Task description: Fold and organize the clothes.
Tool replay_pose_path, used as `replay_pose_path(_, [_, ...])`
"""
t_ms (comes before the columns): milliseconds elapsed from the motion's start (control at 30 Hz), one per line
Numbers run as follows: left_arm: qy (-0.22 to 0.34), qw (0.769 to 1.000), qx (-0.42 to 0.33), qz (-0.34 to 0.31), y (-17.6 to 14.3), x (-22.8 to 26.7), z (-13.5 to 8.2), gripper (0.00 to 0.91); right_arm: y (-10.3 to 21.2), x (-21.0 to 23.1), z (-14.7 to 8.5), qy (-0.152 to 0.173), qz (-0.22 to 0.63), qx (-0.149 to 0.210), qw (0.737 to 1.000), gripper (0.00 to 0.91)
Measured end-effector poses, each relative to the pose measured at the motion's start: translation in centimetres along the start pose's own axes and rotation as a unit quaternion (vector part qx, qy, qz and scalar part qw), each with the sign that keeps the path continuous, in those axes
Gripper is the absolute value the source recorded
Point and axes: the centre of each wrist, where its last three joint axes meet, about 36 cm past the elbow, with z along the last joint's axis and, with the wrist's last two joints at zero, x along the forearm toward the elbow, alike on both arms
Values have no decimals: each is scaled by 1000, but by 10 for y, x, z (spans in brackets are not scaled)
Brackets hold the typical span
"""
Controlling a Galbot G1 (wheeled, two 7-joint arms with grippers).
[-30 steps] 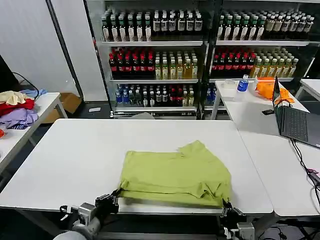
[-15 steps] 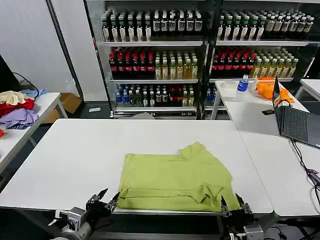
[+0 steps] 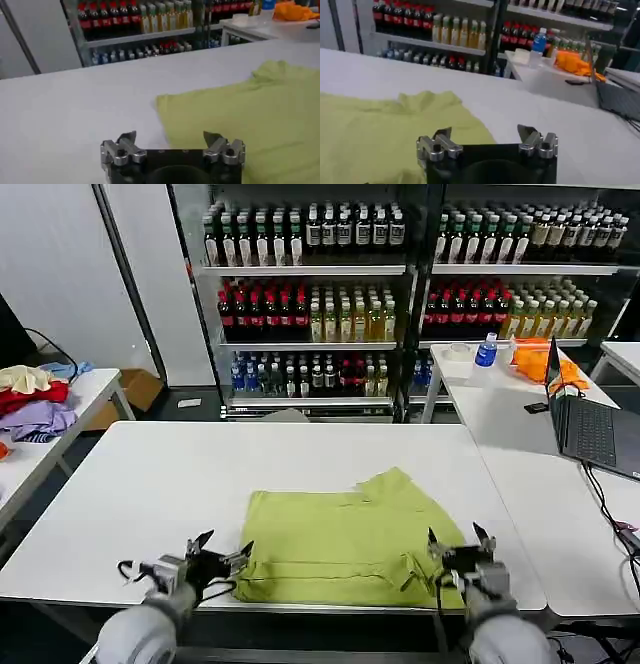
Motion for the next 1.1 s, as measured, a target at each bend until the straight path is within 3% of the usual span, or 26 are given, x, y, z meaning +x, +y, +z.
replay_pose_path(400, [8, 1000, 1, -3, 3, -84, -38, 907, 19, -96, -30, 24, -7, -13, 1000, 907])
replay_pose_path(833, [28, 1000, 1, -12, 0, -115, -41, 907, 49, -156, -44, 62, -18, -26, 998, 907])
replay_pose_path(900, [30, 999, 2, -13, 2, -116, -40, 514, 55, -160, -43, 68, -21, -26, 997, 746])
replay_pose_path(933, [31, 999, 2, -13, 2, -116, -40, 81, 58, -161, -42, 71, -23, -25, 997, 393])
replay_pose_path(967, [32, 999, 2, -14, 2, -117, -39, 20, 60, -163, -40, 73, -24, -26, 997, 0])
replay_pose_path(1100, [35, 999, 1, -9, 1, -117, -36, 20, 66, -167, -38, 78, -26, -32, 996, 0])
